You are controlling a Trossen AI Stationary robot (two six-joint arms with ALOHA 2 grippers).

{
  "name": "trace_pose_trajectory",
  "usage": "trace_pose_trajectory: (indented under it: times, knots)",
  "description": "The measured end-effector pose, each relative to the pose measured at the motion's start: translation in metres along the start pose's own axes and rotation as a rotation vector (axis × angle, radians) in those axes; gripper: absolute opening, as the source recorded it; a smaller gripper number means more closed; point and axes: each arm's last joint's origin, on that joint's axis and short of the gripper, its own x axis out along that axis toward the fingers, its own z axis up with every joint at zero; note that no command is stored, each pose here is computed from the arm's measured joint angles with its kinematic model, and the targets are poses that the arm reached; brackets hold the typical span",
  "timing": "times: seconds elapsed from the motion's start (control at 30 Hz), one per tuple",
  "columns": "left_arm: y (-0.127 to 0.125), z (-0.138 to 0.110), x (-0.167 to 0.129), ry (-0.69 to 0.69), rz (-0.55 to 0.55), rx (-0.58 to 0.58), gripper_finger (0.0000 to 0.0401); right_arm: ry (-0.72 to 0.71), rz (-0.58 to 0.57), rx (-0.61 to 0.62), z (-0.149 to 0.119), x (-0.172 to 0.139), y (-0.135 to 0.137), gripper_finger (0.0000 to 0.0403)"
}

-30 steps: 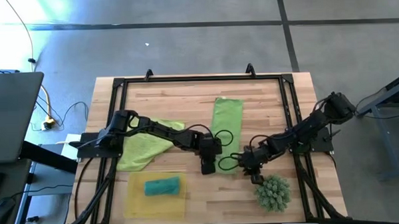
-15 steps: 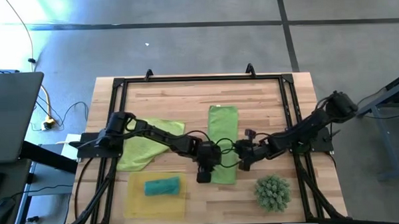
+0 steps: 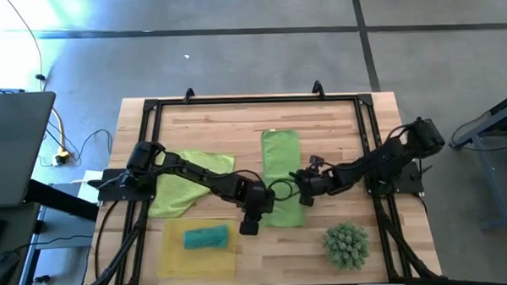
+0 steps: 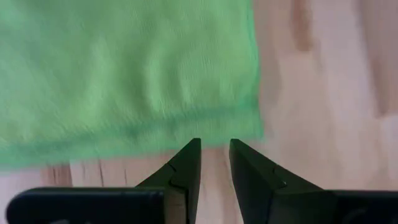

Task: Roll microfiber towels into tight, uniform cylinder then place into a basket
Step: Roll the green microfiber towel

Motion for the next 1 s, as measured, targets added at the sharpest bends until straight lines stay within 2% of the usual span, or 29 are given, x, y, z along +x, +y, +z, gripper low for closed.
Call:
trace_pose_trajectory:
  times: [0.1, 0.27, 0.57, 0.73, 0.87, 1.0]
  knots:
    - [0.002, -0.002, 0.003, 0.009, 0.038, 0.007, 0.0076, 0.010, -0.042, -0.020, 0.001, 0.003, -0.008, 0.0083]
    - [0.000, 0.001, 0.002, -0.011, 0.084, 0.118, 0.0080, 0.025, -0.023, -0.017, 0.006, -0.002, -0.015, 0.0083]
    - [0.001, 0.006, 0.002, -0.050, 0.137, 0.333, 0.0140, 0.081, 0.071, -0.080, 0.024, -0.058, -0.019, 0.0083]
    - [0.003, 0.007, 0.001, -0.041, 0.181, 0.454, 0.0177, 0.156, 0.210, -0.063, 0.023, -0.080, -0.021, 0.0090]
    - [0.003, 0.003, 0.001, 0.006, 0.190, 0.579, 0.0190, 0.216, 0.321, -0.058, 0.012, -0.085, -0.012, 0.0123]
    - [-0.007, 0.003, 0.002, 0.006, 0.183, 0.743, 0.0186, 0.244, 0.424, -0.155, 0.002, -0.088, 0.002, 0.0158]
